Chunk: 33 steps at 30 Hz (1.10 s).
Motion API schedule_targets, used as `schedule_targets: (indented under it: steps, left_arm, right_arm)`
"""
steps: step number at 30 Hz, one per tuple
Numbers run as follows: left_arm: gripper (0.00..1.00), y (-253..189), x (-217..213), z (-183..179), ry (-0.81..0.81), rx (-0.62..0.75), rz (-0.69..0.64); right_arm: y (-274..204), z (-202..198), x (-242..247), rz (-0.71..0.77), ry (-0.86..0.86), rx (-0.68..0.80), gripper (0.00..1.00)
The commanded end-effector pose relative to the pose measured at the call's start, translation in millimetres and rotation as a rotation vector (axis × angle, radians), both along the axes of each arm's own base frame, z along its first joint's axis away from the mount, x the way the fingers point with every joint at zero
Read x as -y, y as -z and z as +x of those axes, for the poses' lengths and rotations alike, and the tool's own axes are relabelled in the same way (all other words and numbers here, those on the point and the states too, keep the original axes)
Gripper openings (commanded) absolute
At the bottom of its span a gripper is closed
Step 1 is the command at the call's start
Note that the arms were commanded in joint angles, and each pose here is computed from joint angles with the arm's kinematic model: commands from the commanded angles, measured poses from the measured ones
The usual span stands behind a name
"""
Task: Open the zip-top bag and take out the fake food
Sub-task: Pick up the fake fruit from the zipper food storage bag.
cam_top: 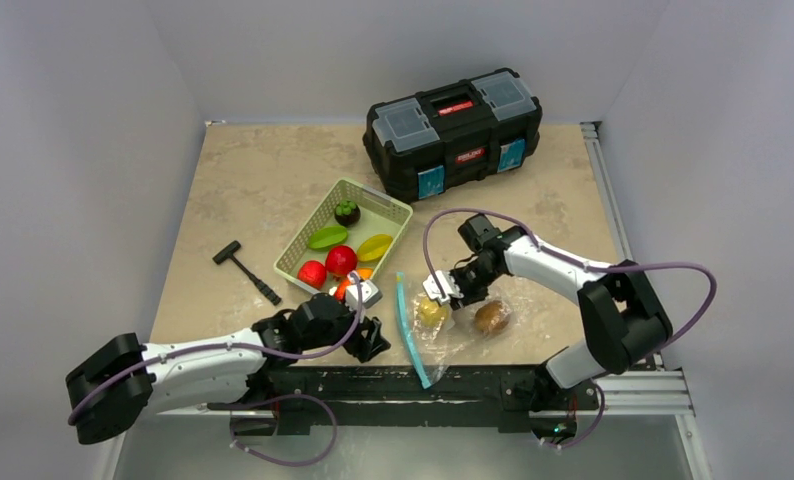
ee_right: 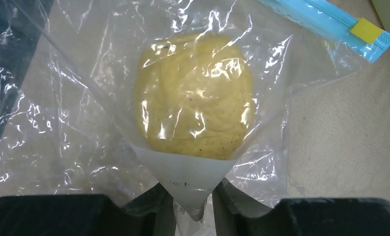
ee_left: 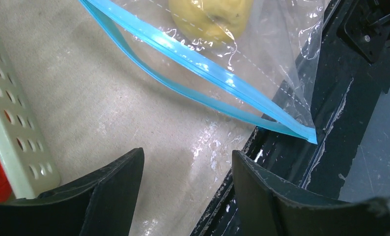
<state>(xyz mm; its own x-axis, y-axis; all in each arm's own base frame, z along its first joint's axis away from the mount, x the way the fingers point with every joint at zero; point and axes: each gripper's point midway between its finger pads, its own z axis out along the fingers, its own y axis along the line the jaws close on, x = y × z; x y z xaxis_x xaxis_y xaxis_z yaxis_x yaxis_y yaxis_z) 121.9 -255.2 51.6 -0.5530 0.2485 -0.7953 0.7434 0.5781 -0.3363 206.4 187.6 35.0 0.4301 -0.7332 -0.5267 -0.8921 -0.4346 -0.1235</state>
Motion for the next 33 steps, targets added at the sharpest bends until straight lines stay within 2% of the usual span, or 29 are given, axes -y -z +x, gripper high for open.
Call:
schedule_targets:
  steps: [1,5,9,16,22,28,33]
  left_arm:
    - [0.65,-26,22,4,0.074,0.08,-0.075]
    - [0.66,-30,28,5,0.112,0.16,-0.084]
    - [0.66,-36,36,3,0.165,0.286,-0.106]
    - [0.67,-19,47,11,0.193,0.39,-0.035]
    - [0.67,-11,46,17,0.18,0.47,-0.006]
    - [0.64,-13,48,20,0.196,0.533,-0.003]
    - [0.63,-15,58,23,0.203,0.564,-0.016]
  right_arm:
    - [-8,12,-11,0.013,0.01,0.022,0.21]
    - [-10,10,-15,0.025,0.018,-0.008,0.1]
    - [-10,8,-17,0.034,0.027,-0.023,0.11]
    - [-16,4,-18,0.063,0.03,-0.012,0.35]
    - [-24,2,-20,0.087,0.023,-0.008,0.45]
    - [-25,-4,-23,0.108,0.015,-0.041,0.43]
    - [-19,-6,-25,0.101,0.02,-0.073,0.35]
